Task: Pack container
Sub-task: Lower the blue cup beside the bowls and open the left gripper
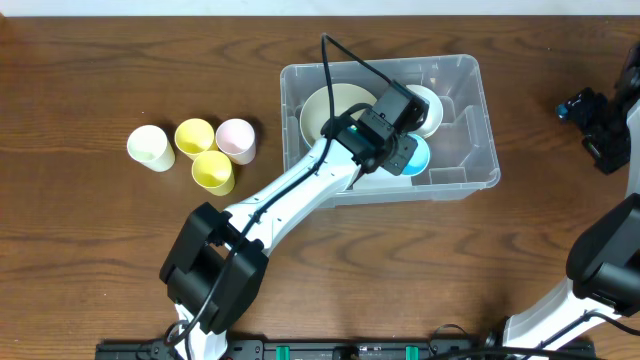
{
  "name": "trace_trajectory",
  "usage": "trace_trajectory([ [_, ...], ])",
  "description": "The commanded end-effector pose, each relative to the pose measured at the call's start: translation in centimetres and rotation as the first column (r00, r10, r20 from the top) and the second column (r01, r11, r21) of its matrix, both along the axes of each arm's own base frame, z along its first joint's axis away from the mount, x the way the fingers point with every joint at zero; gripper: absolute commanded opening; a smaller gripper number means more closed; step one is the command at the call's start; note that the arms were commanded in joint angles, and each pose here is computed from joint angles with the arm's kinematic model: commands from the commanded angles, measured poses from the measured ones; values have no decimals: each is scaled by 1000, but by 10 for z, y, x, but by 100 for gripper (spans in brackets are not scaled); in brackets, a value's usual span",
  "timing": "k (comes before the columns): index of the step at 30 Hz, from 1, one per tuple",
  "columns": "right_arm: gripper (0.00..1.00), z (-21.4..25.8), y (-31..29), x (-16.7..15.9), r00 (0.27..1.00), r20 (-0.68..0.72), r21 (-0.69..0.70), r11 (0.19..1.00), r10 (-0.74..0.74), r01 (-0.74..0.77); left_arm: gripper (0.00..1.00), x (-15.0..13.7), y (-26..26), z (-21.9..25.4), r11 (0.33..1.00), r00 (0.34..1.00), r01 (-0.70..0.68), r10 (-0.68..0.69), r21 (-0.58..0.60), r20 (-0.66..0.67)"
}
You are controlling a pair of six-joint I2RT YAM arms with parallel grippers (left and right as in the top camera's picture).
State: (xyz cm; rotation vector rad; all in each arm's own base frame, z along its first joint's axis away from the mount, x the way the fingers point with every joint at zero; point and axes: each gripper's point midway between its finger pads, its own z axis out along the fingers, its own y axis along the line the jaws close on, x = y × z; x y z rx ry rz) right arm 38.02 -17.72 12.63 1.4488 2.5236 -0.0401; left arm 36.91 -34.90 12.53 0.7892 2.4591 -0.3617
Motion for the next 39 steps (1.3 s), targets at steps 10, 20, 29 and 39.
trace_trajectory([
  [10, 99, 2, -3, -3, 1000, 4, -3, 1000, -23, 23, 6, 3, 8, -23, 999, 1000, 1, -1, 49, -19],
  [20, 99, 2, -3, -3, 1000, 4, -3, 1000, -23, 23, 6, -9, 20, -34, 994, 997, 14, -6, 107, -76],
  [29, 99, 2, -3, -3, 1000, 5, -3, 1000, -23, 23, 7, -14, 24, -37, 990, 996, 39, -27, 133, -89],
  [39, 99, 2, -3, -3, 1000, 4, -3, 1000, -23, 23, 11, -21, 30, -41, 982, 992, 81, -62, 173, -109],
])
